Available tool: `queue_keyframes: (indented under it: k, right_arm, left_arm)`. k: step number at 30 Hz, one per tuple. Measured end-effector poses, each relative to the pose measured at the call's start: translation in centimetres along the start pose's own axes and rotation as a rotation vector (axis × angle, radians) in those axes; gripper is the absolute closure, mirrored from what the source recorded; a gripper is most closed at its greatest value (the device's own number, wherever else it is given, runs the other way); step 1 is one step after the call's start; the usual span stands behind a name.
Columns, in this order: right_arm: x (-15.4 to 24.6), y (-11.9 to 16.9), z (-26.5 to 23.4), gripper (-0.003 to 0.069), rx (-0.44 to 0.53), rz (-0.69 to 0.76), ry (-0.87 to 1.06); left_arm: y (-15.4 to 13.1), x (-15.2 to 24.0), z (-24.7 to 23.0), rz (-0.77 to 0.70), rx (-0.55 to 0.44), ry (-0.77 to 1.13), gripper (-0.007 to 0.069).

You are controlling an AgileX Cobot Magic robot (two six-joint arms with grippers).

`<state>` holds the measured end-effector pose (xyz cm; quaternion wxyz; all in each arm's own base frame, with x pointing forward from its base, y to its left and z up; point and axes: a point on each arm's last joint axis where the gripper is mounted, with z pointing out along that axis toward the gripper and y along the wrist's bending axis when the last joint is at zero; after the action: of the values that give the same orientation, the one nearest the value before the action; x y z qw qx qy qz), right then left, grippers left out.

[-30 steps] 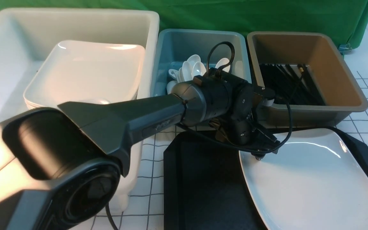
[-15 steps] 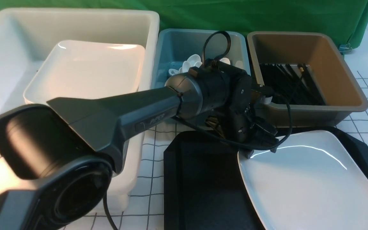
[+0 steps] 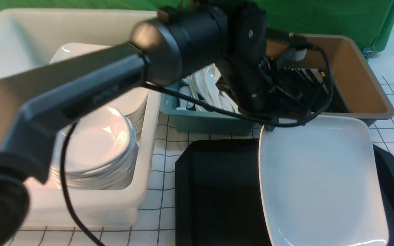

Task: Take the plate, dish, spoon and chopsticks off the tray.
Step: Use the left arm to put the plate into the large storage box on the left

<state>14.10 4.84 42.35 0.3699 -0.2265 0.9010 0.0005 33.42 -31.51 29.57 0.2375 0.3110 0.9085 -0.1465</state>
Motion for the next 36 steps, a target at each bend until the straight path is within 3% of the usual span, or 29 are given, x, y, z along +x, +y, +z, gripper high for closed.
queue_keyframes:
  k: [19, 31, 36]
  right_arm:
    - [-0.3, 0.0, 0.0, 0.0650, -0.003, 0.002, -0.037]
    - [-0.8, 0.9, -0.3, 0.0650, -0.100, 0.015, -0.074]
    - [-1.9, 1.5, -2.3, 0.0650, -0.191, 0.001, -0.164]
  left_arm:
    - [-0.6, -0.4, -10.7, 0.081, -0.022, -0.171, 0.0593]
    - [-0.3, -0.3, -14.5, 0.106, -0.079, -0.257, 0.0593]
    - [1.8, -0.2, -17.9, 0.033, -0.119, -0.344, 0.0593]
